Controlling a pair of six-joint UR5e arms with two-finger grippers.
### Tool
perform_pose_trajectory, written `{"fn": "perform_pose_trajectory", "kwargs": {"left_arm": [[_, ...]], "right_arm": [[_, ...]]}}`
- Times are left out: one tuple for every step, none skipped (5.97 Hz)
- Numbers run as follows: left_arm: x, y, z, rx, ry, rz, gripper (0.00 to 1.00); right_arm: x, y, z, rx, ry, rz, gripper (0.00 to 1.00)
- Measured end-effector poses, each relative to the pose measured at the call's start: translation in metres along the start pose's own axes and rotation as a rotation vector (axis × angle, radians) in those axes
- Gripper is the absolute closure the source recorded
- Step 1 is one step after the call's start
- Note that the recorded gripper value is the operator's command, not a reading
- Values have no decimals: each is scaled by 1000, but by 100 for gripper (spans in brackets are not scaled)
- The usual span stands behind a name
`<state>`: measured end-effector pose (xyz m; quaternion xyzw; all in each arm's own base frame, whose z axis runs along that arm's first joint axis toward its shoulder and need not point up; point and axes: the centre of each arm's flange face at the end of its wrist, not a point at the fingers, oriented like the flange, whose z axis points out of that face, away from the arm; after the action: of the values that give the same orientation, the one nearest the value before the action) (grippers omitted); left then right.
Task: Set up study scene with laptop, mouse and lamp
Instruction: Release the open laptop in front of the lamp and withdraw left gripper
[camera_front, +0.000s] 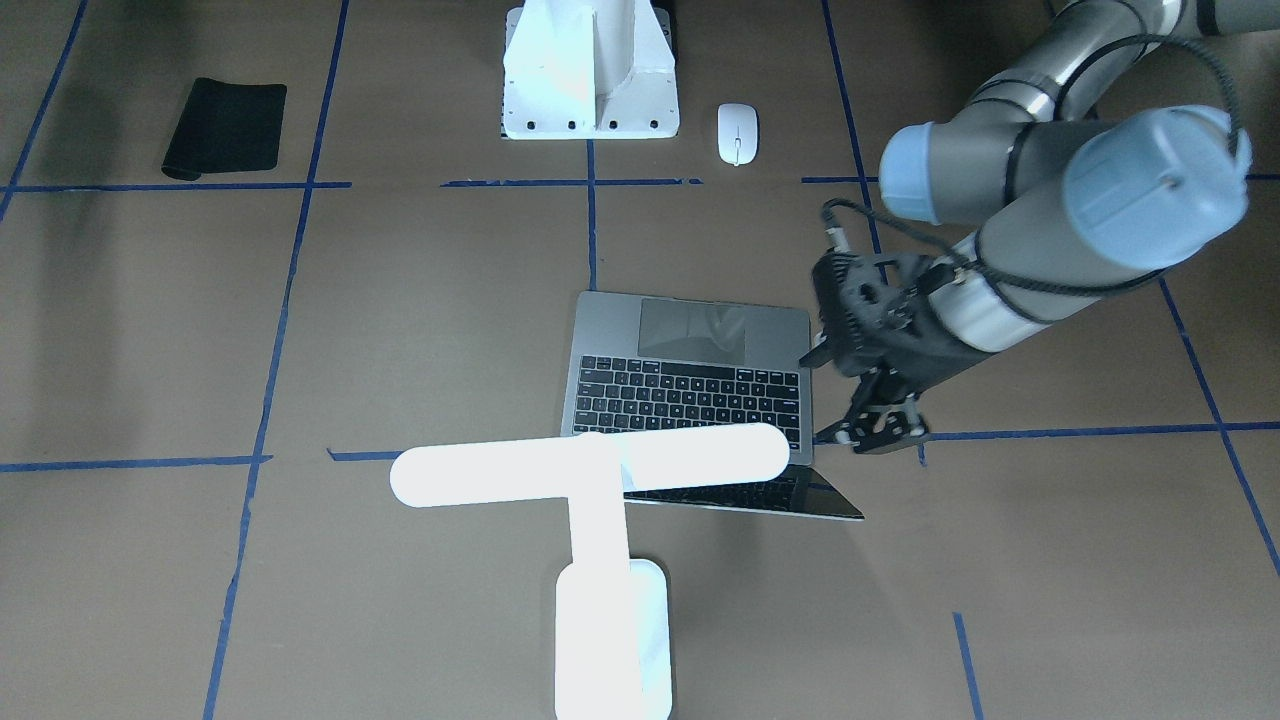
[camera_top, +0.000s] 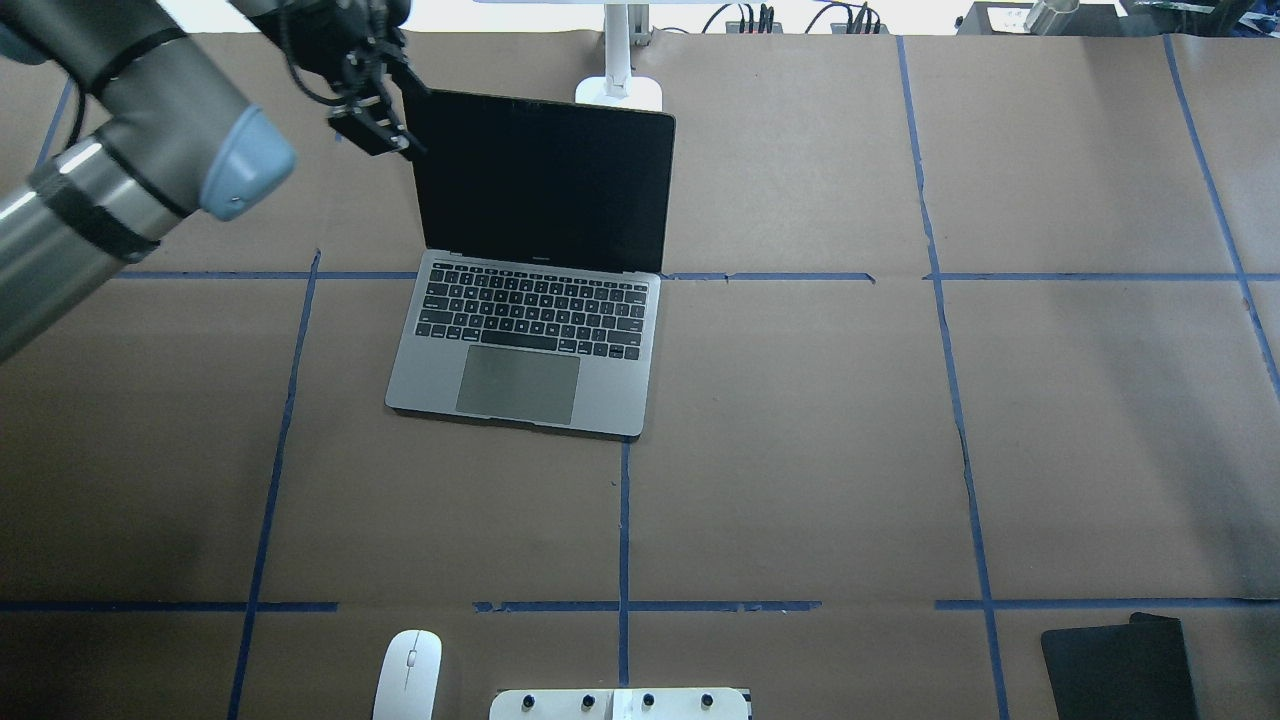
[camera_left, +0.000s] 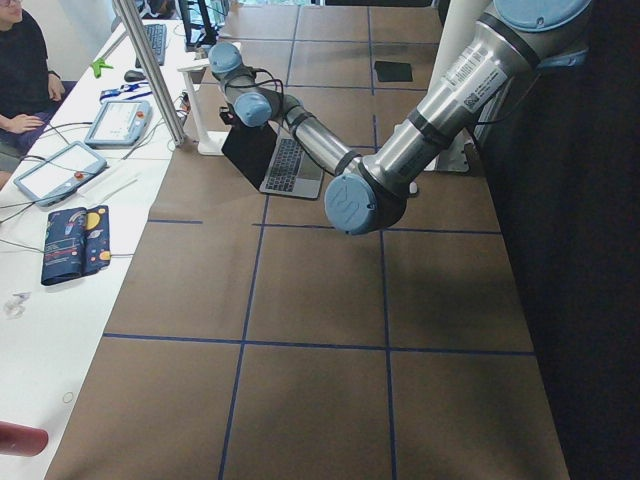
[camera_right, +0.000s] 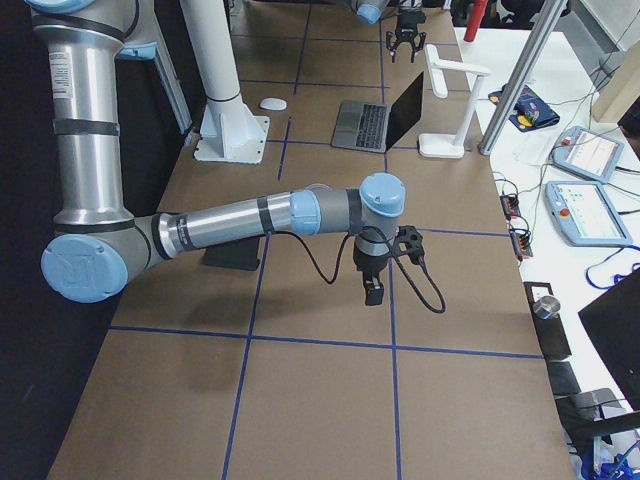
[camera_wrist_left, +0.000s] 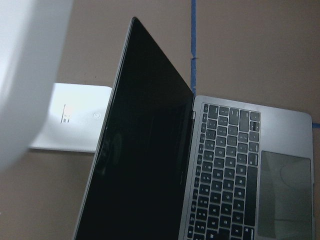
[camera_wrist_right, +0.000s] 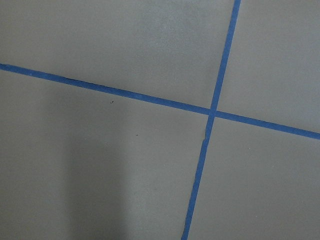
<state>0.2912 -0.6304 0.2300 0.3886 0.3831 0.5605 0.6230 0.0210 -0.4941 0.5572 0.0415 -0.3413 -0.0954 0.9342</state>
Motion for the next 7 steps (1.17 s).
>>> {"fn": "perform_pose_trajectory", "kwargs": {"left_arm": [[22, 41, -30, -17, -20, -61, 0], [49, 77, -53, -69, -14, -232, 0], [68, 107, -67, -136, -5, -449, 0], [72, 145, -79, -218, -22, -637, 0], [73, 207, -93, -316, -54, -818, 0], [80, 280, -113, -384, -85, -974, 0], [91, 339, -137, -406, -114, -1087, 0]], "right_arm": [[-1, 0, -1, 3, 0, -2, 0], [-3, 0, -4, 8, 1, -5, 0], [-4, 0, -5, 11, 1, -7, 0], [-4, 0, -5, 11, 0, -8, 0], [-6, 0, -7, 15, -1, -10, 0], [-13, 1, -13, 27, -20, 2, 0], [-33, 4, -25, 50, -58, 48, 0]]}}
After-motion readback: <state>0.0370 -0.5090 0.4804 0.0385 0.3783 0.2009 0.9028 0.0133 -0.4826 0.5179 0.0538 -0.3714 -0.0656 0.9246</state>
